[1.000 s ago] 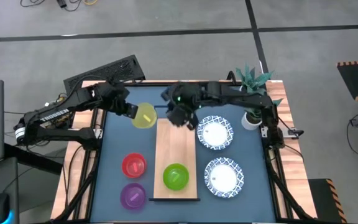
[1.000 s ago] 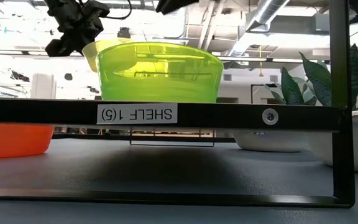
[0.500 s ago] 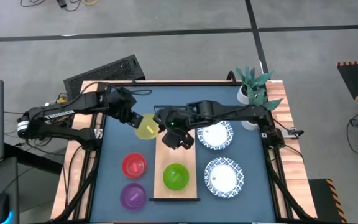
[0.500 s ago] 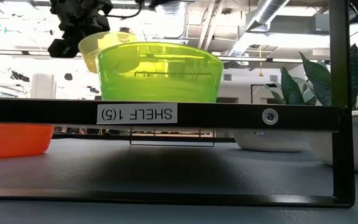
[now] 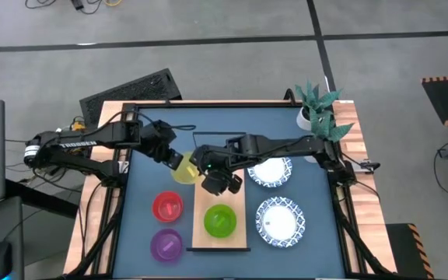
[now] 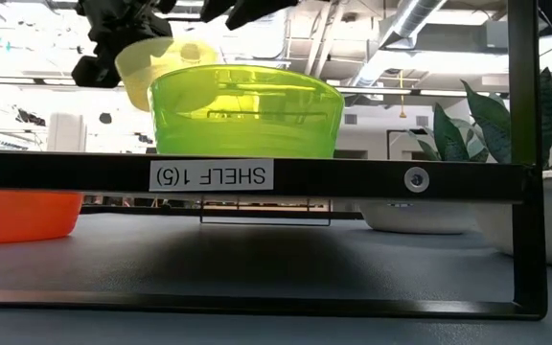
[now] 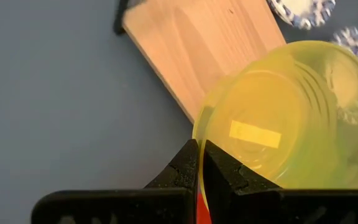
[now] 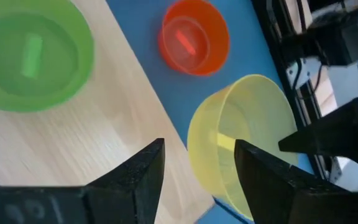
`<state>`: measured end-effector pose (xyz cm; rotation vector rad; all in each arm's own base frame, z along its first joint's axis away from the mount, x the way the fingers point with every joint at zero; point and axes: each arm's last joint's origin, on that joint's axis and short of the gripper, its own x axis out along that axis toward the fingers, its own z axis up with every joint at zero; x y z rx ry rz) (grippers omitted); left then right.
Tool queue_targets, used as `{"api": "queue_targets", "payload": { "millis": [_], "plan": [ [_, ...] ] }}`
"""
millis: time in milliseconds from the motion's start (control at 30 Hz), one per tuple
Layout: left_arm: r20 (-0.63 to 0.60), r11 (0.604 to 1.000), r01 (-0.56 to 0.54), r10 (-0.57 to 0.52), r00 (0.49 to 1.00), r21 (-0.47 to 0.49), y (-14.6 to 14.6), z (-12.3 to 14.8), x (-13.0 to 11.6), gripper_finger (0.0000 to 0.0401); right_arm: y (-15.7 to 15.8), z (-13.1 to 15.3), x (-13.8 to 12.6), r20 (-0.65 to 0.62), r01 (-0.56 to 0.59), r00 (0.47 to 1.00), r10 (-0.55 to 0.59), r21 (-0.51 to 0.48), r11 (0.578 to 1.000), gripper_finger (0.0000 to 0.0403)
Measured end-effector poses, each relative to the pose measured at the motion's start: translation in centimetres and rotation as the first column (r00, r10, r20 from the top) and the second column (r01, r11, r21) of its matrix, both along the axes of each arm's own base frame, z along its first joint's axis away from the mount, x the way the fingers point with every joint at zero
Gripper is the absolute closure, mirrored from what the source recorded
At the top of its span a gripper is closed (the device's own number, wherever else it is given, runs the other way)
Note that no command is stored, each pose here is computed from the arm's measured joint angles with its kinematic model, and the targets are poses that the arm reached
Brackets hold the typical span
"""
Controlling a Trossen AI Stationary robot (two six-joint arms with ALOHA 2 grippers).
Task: Place and stack bowls onto a shelf
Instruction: Stack the yellow bowl on top of the green bowl on the shelf
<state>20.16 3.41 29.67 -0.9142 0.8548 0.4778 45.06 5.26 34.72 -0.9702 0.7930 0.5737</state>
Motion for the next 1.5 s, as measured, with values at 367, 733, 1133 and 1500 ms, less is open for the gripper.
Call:
{"api": "queue_targets", "payload": {
  "millis": [367, 733, 1133, 1500],
  "plan": [
    [0.046, 0.97, 0.238, -0.235, 0.971, -0.059, -0.8, 0.1, 0.1, 0.0401, 0.2, 0.0, 0.0, -0.002, -0.026, 1.0, 0.026, 0.004, 1.0, 0.0186],
    [0.06, 0.896, 0.436, -0.432, 0.9, -0.082, -1.9, -0.1, 0.0, 0.0401, 0.7, -0.1, -0.2, -0.014, -0.038, 0.999, 0.038, 0.002, 0.999, 0.0186],
    [0.007, 0.841, 0.509, -0.517, 0.856, -0.184, -2.6, -1.9, 1.4, 0.0401, 2.4, 0.3, 0.0, 0.048, -0.133, 0.99, 0.131, 0.037, 0.99, 0.0186],
    [-0.098, 0.766, 0.609, -0.635, 0.766, -0.209, -2.3, -1.5, 3.9, 0.0401, 3.9, 0.4, -0.2, 0.059, -0.192, 0.981, 0.186, 0.103, 0.976, 0.0186]
  ]
}}
